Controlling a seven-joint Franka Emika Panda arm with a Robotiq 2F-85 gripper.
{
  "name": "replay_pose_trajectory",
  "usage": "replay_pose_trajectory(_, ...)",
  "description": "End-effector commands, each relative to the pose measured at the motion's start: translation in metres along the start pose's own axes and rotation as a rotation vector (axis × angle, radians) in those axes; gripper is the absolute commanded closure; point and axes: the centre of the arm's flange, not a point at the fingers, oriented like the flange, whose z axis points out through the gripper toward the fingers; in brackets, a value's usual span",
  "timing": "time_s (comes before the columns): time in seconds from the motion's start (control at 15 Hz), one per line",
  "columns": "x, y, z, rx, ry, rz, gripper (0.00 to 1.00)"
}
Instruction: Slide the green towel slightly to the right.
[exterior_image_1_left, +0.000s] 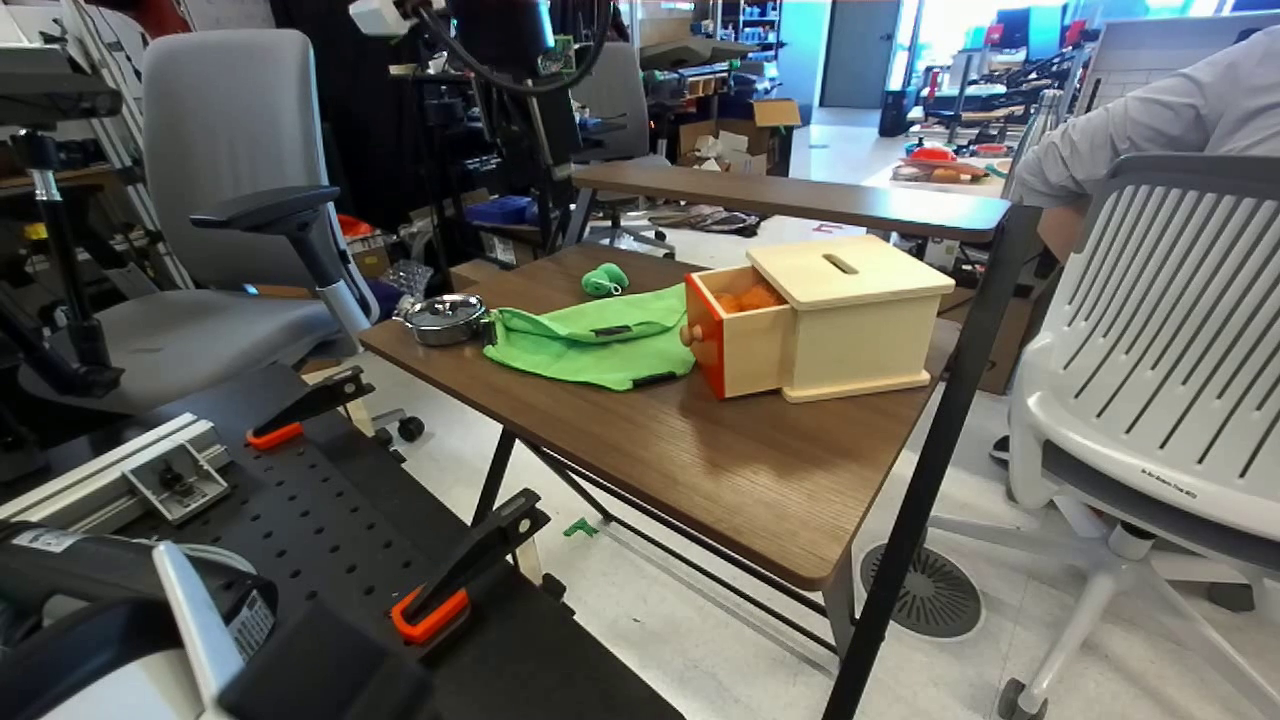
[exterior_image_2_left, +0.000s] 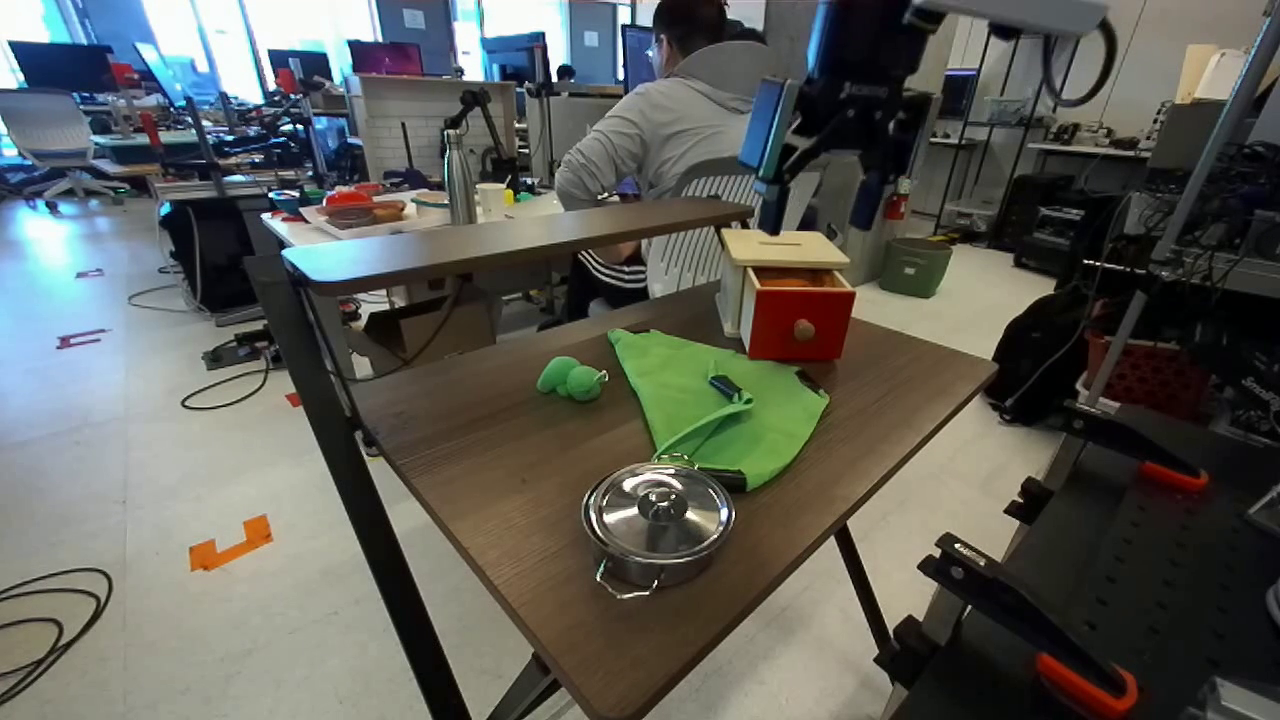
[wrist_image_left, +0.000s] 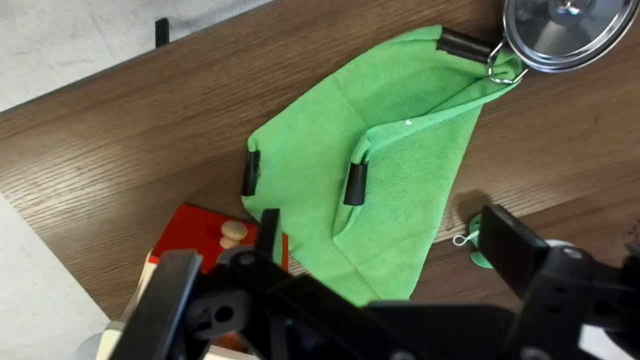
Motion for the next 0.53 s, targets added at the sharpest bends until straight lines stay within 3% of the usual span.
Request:
replay_pose_trajectory(0.0,0.029,-0.017,0.035,0.023,0.025,-0.007,0.00)
replay_pose_trajectory(0.47,0.067,-0.017,0.104,-0.010,-0.010,0.026,0.00)
